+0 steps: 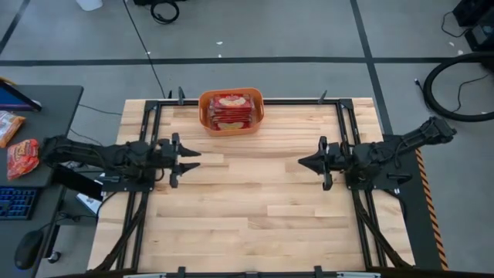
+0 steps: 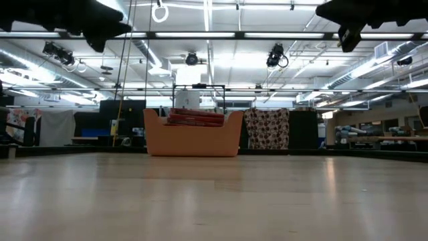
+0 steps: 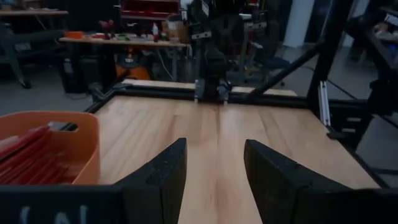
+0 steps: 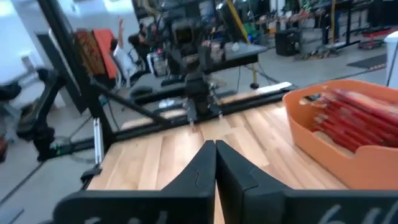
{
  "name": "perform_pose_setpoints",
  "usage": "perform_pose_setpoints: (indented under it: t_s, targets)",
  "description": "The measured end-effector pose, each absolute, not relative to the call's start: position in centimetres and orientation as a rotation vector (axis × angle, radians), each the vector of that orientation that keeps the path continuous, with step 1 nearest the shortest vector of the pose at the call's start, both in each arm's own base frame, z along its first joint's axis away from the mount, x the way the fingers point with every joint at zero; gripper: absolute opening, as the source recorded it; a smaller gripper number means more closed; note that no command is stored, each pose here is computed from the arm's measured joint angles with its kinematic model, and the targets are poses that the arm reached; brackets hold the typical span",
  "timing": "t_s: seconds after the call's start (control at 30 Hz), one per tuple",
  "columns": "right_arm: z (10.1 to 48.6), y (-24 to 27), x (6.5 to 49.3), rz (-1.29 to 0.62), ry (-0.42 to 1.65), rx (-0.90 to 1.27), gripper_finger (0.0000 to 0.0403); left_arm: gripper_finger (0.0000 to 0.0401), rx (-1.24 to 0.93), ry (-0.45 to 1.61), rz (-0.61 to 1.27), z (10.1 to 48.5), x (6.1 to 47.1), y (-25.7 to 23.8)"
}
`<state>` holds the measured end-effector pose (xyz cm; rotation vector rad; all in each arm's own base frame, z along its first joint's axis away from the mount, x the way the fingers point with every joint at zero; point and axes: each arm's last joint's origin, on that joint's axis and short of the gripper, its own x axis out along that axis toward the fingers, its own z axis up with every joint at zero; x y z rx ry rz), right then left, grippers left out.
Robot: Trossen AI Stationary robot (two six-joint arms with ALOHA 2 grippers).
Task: Sort popcorn bags into baskets
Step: Return to Home Position
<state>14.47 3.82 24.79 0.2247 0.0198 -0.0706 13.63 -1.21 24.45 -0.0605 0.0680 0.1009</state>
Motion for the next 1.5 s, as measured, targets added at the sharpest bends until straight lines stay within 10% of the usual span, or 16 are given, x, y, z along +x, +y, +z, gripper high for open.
perform_pose_setpoints:
  t_s: [1.1,1.5]
  targets:
    - [18.5,1.2,10.6,-0.249,-0.119,0.241,0.0012,0.0162,-0.055,-0.07,0.344,17.4,10.5,-0.2]
    - [18.0,1.2,10.1,-0.193,-0.151,0.262,0.0015,0.0099,-0.021,-0.084,0.245,17.5,9.9,-1.1]
